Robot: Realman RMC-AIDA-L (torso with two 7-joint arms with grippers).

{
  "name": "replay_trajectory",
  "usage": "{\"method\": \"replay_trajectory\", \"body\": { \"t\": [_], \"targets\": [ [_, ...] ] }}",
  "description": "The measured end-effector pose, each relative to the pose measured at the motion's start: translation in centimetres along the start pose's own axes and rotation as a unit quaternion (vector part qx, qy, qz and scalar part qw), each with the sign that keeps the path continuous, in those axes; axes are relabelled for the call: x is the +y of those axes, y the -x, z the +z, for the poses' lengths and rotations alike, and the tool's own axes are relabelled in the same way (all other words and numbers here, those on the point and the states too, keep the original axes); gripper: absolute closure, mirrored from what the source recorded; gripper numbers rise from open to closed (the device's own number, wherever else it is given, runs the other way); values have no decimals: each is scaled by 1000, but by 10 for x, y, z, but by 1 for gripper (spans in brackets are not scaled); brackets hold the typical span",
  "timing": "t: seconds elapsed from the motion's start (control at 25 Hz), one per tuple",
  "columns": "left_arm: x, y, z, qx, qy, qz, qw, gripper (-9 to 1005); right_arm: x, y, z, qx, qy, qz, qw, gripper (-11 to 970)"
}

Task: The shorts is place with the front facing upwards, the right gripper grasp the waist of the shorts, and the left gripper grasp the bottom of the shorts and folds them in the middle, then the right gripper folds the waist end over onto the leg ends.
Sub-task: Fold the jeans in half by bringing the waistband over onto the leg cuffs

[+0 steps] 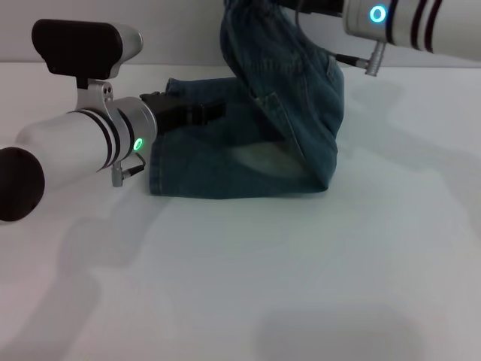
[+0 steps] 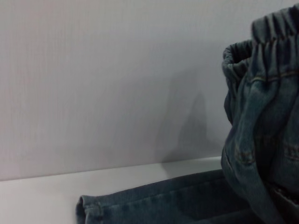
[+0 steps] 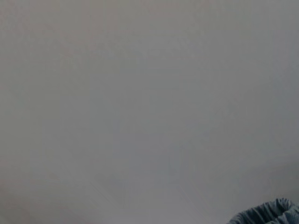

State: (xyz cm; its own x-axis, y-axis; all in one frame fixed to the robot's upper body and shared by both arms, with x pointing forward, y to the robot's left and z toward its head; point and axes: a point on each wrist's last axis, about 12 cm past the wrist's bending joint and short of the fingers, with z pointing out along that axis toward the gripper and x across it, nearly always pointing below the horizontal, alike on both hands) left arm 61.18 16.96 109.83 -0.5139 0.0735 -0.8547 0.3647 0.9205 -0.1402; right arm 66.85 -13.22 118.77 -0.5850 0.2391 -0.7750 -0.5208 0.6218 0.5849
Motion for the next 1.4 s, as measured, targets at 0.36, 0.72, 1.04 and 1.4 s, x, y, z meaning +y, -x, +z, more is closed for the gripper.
{"method": "replay_trajectory", "body": {
  "t": [0.36,0.72,1.04,1.4],
  "targets": [
    [7,-3,-4,-6,10,-13,1000,147,9,-4,14,20,3,-16,1000,899],
    [60,-2,-24,-52,82,-73,993,147,11,-11,15,33,7,-16,999,901],
    [74,-6,-31,-63,105,-88,989,147,21,-20,25,57,18,-28,998,901],
    [78,-2,-32,-77,111,-85,987,147,20,-29,25,63,36,-5,997,874]
  ]
}}
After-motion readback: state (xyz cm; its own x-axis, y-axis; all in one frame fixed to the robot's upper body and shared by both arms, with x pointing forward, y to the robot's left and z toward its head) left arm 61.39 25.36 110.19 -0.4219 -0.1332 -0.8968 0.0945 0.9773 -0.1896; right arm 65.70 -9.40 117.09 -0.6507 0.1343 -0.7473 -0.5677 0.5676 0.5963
